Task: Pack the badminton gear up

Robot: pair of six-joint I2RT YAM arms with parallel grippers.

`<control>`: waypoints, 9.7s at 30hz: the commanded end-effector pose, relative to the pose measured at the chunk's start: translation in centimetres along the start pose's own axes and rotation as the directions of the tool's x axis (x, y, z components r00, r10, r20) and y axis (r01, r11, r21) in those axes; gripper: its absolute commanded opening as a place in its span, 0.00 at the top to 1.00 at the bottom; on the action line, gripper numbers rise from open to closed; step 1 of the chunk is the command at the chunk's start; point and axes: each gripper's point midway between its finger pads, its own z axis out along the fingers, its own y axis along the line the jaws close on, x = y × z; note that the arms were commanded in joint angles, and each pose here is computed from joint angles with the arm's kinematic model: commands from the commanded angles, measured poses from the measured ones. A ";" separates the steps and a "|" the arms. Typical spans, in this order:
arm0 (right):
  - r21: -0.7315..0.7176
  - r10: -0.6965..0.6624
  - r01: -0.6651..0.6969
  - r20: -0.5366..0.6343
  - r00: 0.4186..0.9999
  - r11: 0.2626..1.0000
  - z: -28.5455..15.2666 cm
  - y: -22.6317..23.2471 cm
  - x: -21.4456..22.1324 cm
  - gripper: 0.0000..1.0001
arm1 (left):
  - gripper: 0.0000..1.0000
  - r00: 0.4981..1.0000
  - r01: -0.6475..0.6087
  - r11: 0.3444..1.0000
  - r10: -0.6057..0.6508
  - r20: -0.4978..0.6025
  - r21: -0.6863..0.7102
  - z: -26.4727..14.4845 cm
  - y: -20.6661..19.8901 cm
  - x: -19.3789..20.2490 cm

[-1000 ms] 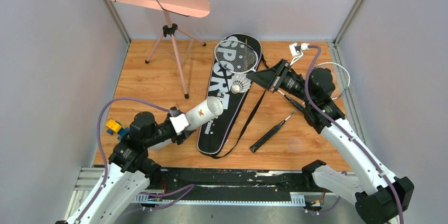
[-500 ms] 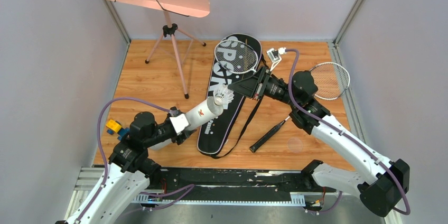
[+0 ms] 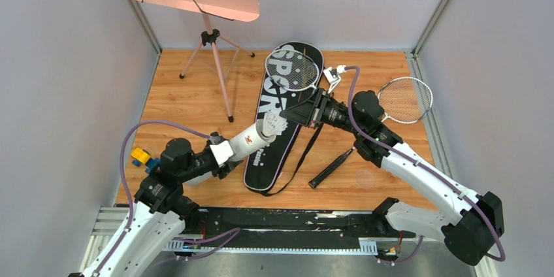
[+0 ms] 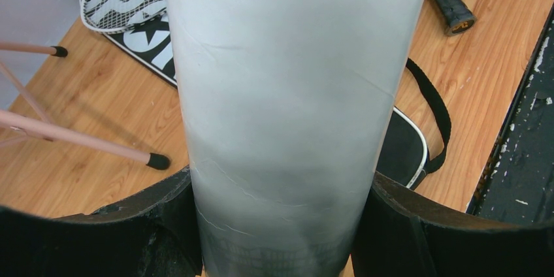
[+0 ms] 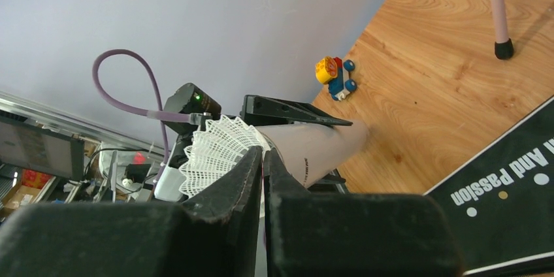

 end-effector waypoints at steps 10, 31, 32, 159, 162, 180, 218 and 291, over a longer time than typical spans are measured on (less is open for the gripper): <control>0.006 -0.019 0.019 -0.088 0.996 1.000 0.0 -0.7 2.0 0.65 | 0.38 0.997 -0.049 0.998 0.050 0.065 -0.026 -0.2 0.8 -2.1; 0.134 -0.081 0.119 -0.258 0.963 0.984 4.4 -3.3 5.1 0.51 | 0.38 0.996 -0.050 0.999 0.051 0.066 -0.021 -0.1 0.8 -2.1; 0.135 -0.091 0.130 -0.260 0.961 0.982 4.5 -3.2 4.9 0.51 | 0.38 0.997 -0.050 0.999 0.051 0.065 -0.020 -0.1 0.8 -2.1; 0.957 -0.150 -0.268 0.251 0.956 -0.109 -24.2 -24.8 8.2 1.00 | 0.39 0.997 -0.048 0.999 0.048 0.064 -0.007 0.0 0.5 -2.0; 0.967 -0.188 -0.253 0.243 0.952 -0.031 -23.2 -23.1 6.0 1.00 | 0.38 0.997 -0.048 0.999 0.048 0.064 -0.007 0.0 0.5 -2.0; 0.446 -0.455 0.424 -0.041 0.889 0.788 -7.7 -5.6 0.4 1.00 | 0.39 0.997 -0.045 0.999 0.045 0.062 -0.002 0.1 0.5 -1.9; -0.306 -0.608 0.549 -0.144 0.781 0.778 0.1 7.1 5.1 1.00 | 0.39 0.997 -0.043 0.999 0.043 0.065 0.011 0.1 0.2 -1.9; -0.158 -0.551 0.532 -0.127 0.824 0.832 1.2 4.3 4.4 0.47 | 0.38 0.997 -0.048 0.999 0.047 0.061 0.016 0.2 0.2 -1.8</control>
